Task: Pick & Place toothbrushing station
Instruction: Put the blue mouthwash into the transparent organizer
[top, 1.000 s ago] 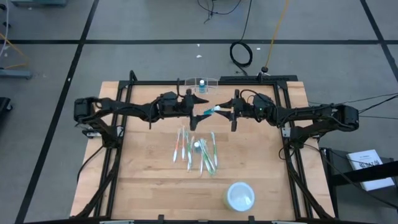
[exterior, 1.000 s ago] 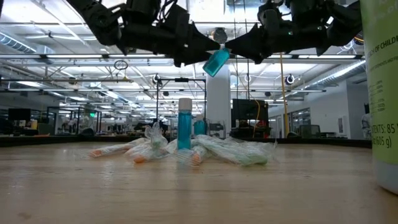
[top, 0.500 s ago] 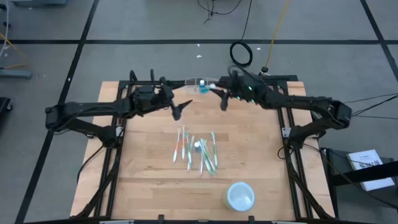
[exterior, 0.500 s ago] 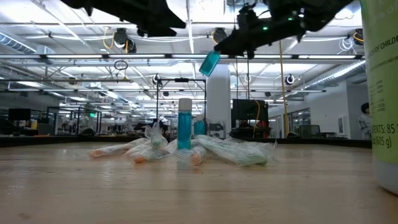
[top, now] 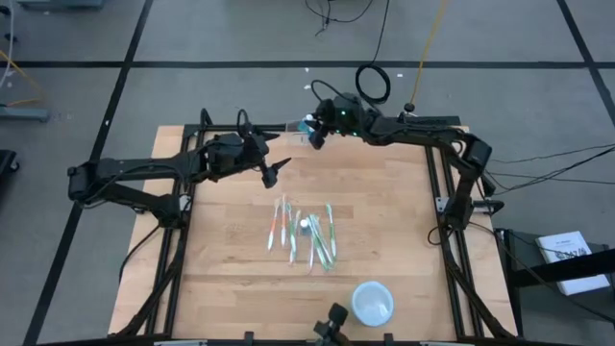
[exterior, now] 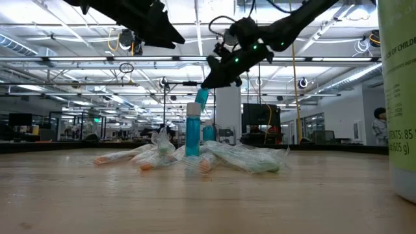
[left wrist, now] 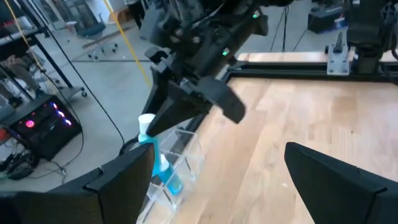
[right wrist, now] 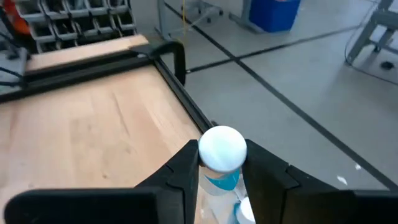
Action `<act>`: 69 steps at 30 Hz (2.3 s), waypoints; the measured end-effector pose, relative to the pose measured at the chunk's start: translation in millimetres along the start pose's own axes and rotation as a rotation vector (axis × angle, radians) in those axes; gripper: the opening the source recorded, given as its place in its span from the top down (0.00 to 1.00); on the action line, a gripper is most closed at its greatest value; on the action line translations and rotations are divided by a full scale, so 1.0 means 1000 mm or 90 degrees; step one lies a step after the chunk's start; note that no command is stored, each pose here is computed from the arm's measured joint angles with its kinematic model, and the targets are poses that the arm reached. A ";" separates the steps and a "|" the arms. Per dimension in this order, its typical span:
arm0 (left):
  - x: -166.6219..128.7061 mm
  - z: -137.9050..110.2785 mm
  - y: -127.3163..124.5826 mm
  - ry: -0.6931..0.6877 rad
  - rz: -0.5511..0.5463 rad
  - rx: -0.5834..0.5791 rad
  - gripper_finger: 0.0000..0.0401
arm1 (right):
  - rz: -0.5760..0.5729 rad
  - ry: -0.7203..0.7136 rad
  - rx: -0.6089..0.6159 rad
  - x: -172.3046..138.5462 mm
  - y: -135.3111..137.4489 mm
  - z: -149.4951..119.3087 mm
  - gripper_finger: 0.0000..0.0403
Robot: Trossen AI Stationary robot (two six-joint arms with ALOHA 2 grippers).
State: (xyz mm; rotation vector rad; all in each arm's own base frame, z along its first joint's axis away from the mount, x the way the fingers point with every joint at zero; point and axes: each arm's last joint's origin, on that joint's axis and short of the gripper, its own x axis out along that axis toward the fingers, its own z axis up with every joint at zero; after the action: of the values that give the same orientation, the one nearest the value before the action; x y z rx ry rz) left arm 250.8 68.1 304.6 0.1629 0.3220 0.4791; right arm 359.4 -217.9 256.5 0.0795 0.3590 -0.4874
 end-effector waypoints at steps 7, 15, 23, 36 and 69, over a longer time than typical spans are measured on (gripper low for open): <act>0.000 -0.005 -0.001 0.030 -0.005 0.004 0.12 | -0.015 0.050 0.008 0.012 -0.010 -0.017 0.77; 0.000 -0.005 -0.001 0.030 -0.005 0.002 0.11 | -0.039 0.085 -0.013 0.011 -0.010 -0.022 0.77; 0.000 -0.005 -0.001 0.030 -0.005 0.002 0.11 | -0.035 0.114 -0.020 0.010 -0.008 -0.026 0.77; 0.000 -0.005 -0.001 0.030 -0.004 0.002 0.11 | -0.034 0.148 -0.018 0.019 -0.008 -0.041 0.77; -0.001 -0.010 -0.002 0.065 -0.014 0.005 0.11 | -0.002 0.041 -0.080 -0.019 0.017 0.009 0.57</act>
State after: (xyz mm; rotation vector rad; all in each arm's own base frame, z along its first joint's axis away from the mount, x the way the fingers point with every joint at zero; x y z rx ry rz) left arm 247.4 67.1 294.9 0.1427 0.4252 0.4658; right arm 354.7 -195.5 271.1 -0.0263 0.4526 -0.4649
